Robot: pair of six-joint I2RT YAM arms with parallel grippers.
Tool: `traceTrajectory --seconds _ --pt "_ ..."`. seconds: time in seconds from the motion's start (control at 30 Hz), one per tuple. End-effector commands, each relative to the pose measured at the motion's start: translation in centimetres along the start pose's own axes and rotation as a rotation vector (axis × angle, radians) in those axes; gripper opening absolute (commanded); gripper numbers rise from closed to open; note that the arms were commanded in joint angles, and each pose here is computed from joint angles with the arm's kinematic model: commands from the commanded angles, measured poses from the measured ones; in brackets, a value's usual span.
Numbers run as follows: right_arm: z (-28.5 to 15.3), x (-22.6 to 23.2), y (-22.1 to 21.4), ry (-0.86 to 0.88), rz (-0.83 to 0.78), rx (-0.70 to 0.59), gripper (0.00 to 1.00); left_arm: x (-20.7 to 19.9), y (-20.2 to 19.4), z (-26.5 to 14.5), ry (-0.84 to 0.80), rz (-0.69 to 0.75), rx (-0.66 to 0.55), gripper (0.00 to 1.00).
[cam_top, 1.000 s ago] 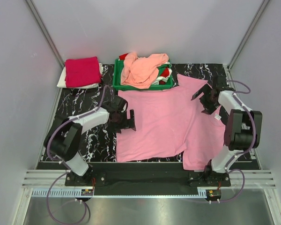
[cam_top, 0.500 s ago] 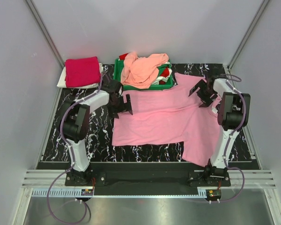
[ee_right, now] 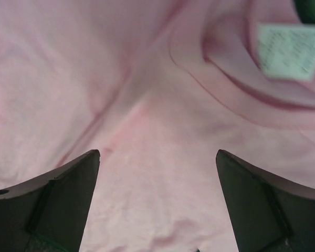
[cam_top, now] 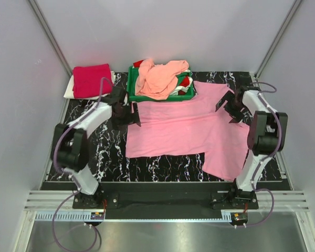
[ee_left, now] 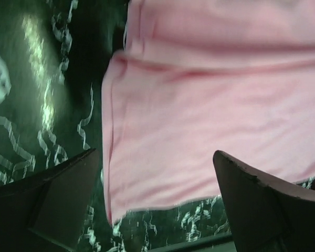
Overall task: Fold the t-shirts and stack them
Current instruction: Fold the tshirt
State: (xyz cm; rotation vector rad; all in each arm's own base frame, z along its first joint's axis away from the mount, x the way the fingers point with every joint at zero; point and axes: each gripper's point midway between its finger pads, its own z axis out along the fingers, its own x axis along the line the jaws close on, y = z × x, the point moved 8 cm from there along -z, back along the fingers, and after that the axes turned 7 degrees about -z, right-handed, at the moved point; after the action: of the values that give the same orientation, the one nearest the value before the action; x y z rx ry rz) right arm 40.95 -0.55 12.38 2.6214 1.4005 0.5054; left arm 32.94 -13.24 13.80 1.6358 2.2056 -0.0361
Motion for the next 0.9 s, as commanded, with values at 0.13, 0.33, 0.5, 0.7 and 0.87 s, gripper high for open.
traceTrajectory --seconds 0.13,0.33,0.5,0.7,0.87 --pt "-10.7 -3.1 -5.7 0.024 0.004 -0.212 1.0 2.7 -7.1 -7.4 -0.039 -0.044 -0.131 0.98" --pt "-12.1 -6.1 -12.7 0.102 0.148 -0.236 1.0 5.2 -12.7 -5.8 -0.028 -0.144 -0.092 0.97" --pt "-12.6 -8.7 -15.3 0.096 0.216 -0.283 1.0 6.3 -14.2 -4.1 -0.036 -0.215 -0.101 0.89" --pt "-13.1 -9.6 -15.9 0.092 0.229 -0.28 1.0 6.9 -14.0 -2.1 -0.004 -0.228 -0.123 0.83" --pt "-13.1 -10.5 -16.0 0.057 0.235 -0.306 1.0 6.6 -13.2 -0.5 -0.002 -0.227 -0.128 0.79"
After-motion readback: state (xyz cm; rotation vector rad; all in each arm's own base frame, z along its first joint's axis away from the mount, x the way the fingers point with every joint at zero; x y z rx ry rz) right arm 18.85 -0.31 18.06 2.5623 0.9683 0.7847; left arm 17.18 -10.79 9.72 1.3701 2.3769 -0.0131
